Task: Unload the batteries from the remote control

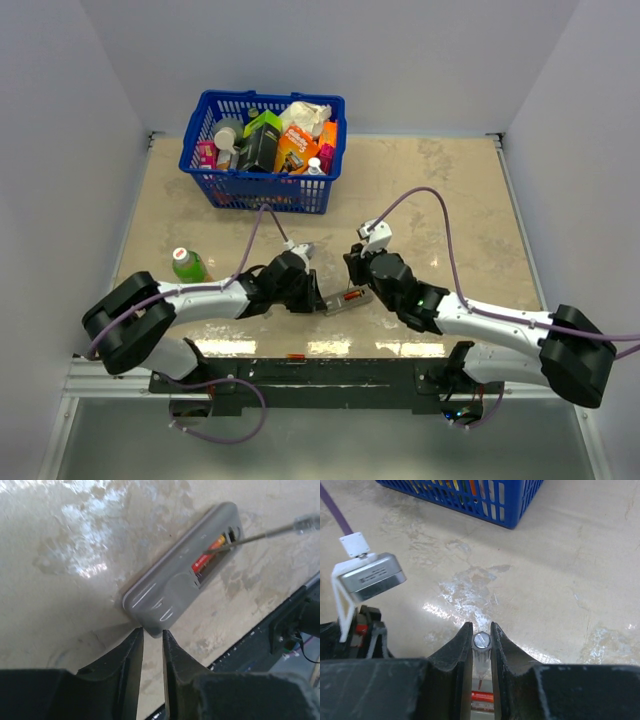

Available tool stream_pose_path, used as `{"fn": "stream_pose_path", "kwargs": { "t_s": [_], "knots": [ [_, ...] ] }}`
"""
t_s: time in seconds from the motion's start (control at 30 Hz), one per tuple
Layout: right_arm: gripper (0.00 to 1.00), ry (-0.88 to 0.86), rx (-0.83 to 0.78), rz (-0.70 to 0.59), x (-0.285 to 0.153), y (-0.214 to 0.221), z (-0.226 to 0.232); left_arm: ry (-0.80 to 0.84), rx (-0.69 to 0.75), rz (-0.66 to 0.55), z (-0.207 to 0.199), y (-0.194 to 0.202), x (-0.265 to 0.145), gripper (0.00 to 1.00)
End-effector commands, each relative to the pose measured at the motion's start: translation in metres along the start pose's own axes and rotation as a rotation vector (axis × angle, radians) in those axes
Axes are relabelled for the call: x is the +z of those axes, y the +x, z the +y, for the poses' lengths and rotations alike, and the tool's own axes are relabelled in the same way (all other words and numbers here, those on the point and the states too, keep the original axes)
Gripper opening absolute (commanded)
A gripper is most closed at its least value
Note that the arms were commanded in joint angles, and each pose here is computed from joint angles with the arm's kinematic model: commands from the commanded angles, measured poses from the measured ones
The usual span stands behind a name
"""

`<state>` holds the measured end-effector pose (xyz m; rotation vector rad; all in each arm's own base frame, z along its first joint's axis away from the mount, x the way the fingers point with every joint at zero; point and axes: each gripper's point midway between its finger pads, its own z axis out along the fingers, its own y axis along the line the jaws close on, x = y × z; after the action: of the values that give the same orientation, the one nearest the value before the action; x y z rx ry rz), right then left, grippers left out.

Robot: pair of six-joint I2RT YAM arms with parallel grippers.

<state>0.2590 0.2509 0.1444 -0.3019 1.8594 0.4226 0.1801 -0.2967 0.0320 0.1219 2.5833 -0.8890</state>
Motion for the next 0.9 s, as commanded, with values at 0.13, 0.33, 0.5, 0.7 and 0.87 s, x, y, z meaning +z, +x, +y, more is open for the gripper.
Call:
{"fn": "stream_pose_path", "kwargs": {
  "t_s": [0.13, 0.33, 0.5, 0.7, 0.87],
  "knots": [
    [0.0, 0.136, 0.116, -0.03, -0.019, -0.053, -0.017, 0.049, -0.016, -0.185, -0.032, -0.049, -0.032, 0.33],
    [0.0, 0.201, 0.117, 0.044, -0.04, -0.041, -0.035, 0.018, 0.027, -0.191, -0.028, -0.077, -0.025, 0.34],
    [0.0, 0.27, 0.137, 0.058, -0.047, -0.03, -0.055, 0.037, 0.06, -0.121, -0.028, -0.073, 0.001, 0.34],
    [0.0, 0.381, 0.093, 0.12, -0.052, -0.022, -0.079, 0.082, 0.047, -0.041, -0.025, -0.049, 0.013, 0.33],
    [0.0, 0.364, 0.106, 0.149, -0.05, -0.013, -0.075, 0.119, 0.026, -0.029, -0.025, -0.034, 0.008, 0.33]
  ]
}}
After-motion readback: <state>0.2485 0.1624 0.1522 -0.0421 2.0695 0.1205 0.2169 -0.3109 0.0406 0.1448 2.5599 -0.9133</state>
